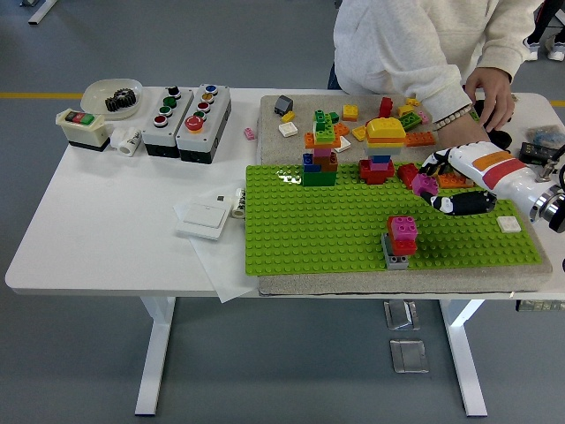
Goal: Pick up the brick,pile it on top of brick,press brick,pick up the brick,pile it on top of brick,press brick
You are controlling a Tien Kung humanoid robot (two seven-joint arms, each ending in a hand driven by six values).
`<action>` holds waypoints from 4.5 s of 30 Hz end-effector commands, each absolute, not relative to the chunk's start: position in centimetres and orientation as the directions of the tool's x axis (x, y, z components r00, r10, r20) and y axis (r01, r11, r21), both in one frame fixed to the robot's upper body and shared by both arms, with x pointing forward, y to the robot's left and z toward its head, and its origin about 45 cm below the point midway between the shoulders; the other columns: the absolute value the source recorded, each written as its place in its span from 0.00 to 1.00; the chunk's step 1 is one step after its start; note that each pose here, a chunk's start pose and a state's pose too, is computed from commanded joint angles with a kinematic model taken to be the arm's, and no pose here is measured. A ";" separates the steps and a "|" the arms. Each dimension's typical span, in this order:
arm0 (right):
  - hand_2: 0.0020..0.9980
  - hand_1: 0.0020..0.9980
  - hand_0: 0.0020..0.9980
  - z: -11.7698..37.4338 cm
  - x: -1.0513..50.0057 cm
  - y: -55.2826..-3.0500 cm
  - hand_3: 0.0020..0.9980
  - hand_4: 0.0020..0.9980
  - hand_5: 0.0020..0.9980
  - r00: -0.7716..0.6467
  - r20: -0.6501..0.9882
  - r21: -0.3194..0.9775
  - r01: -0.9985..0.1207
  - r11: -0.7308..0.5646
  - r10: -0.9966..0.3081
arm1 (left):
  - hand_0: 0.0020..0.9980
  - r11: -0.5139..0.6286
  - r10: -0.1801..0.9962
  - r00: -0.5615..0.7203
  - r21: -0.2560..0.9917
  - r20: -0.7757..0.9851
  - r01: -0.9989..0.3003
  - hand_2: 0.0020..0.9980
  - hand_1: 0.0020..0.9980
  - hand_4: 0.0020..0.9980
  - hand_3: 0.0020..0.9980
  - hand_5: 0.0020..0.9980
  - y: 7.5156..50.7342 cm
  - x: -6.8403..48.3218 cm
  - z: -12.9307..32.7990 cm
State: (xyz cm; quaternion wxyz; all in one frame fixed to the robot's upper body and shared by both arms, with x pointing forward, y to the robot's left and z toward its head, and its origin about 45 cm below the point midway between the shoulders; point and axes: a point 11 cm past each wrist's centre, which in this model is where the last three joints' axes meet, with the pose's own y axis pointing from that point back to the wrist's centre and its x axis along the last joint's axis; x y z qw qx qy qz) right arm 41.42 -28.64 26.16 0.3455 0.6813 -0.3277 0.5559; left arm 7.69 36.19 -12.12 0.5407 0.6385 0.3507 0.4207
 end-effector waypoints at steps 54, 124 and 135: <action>0.59 0.59 0.58 24.6 38.7 -26.9 0.51 0.64 0.38 0.203 0.979 0.172 -0.773 -0.611 0.020 | 0.79 -0.170 0.900 0.407 0.985 0.156 0.000 0.59 0.70 0.52 0.53 0.51 36.1 7.3 -12.2; 0.86 0.81 0.85 23.0 38.4 -28.0 0.96 1.00 0.33 0.247 0.968 0.182 -0.802 -0.569 -0.038 | 0.80 -0.167 0.900 0.408 0.986 0.151 0.004 0.59 0.71 0.52 0.53 0.51 36.1 7.1 -12.2; 0.88 0.82 0.86 24.1 38.4 -28.6 0.97 1.00 0.37 0.201 0.974 0.110 -0.823 -0.557 -0.104 | 0.80 -0.166 0.901 0.407 0.986 0.150 0.004 0.60 0.71 0.52 0.53 0.51 36.1 7.1 -12.2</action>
